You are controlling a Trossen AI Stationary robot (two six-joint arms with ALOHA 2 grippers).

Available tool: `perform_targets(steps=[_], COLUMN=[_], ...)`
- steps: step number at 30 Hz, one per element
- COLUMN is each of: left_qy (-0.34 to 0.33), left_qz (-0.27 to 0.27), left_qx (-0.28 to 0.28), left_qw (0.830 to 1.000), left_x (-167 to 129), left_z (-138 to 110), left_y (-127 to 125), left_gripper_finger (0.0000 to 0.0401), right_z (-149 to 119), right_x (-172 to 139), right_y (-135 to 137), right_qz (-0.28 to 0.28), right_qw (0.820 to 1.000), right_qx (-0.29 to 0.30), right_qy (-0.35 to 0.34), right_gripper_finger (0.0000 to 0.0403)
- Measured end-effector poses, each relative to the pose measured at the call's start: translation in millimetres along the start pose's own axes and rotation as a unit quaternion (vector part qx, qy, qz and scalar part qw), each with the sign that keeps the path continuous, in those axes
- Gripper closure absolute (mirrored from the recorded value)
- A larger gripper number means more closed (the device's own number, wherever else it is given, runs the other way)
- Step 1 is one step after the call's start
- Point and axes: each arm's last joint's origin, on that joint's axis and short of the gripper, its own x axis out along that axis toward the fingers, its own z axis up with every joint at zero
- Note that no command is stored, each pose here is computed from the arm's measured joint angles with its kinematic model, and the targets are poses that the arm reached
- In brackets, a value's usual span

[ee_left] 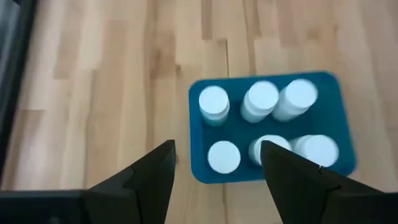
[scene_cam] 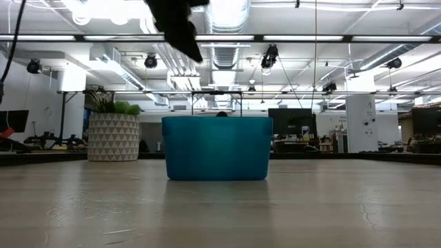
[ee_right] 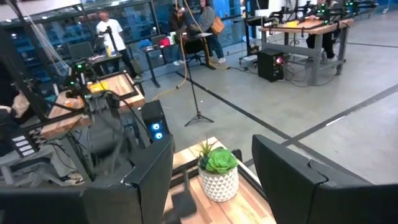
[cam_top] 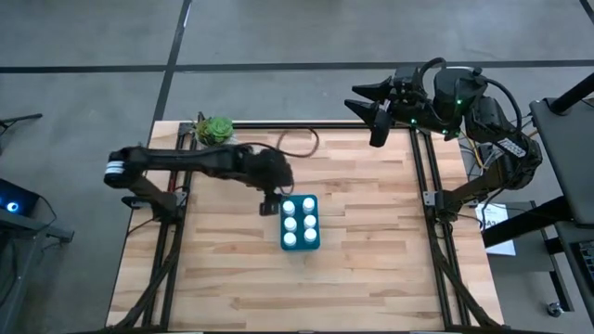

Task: Pick and place pill bottles into a basket
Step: Return to Home Position

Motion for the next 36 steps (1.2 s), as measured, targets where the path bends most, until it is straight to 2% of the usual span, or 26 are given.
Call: perform_targets(steps=[5,8,15,19,22,25,31,36], left_qy=[-0.069,-0.127,-0.261,-0.329,-0.369,-0.386,-0.426,-0.487], left_qz=[0.005,0.005,0.004,-0.020,-0.051,-0.068,-0.099,-0.120], left_qx=[-0.030,-0.043,-0.057,-0.056,-0.064,-0.070,-0.052,-0.036], left_qw=[0.997,0.991,0.964,0.942,0.926,0.917,0.898,0.864], left_x=[-44.2,-71.8,-130.3,-160.7,-179.5,-191.2,-209.9,-227.1], left_z=[-0.2,0.5,-1.4,-5.9,-9.9,-15.3,-20.8,-18.1], left_y=[1.5,2.0,3.2,2.4,1.1,0.0,-2.5,-3.1], left_gripper_finger=[0.0183,0.0183,0.0183,0.0183,0.0184,0.0184,0.0184,0.0184], right_z=[2.6,7.3,19.3,24.3,27.8,30.0,28.6,29.5], right_x=[0.0,-0.5,-3.0,-5.3,-7.8,-11.0,-14.8,-23.2], right_y=[1.1,3.6,10.2,14.5,18.7,24.8,47.5,55.0], right_qz=[0.011,0.040,0.124,0.177,0.201,0.220,0.267,0.226], right_qw=[1.000,0.999,0.989,0.979,0.972,0.965,0.950,0.957], right_qx=[0.012,0.014,0.022,0.030,0.050,0.066,0.054,0.037], right_qy=[-0.012,-0.031,-0.080,-0.097,-0.112,-0.125,-0.150,-0.179], right_gripper_finger=[0.0193,0.0193,0.0193,0.0193,0.0193,0.0193,0.0193,0.0193])
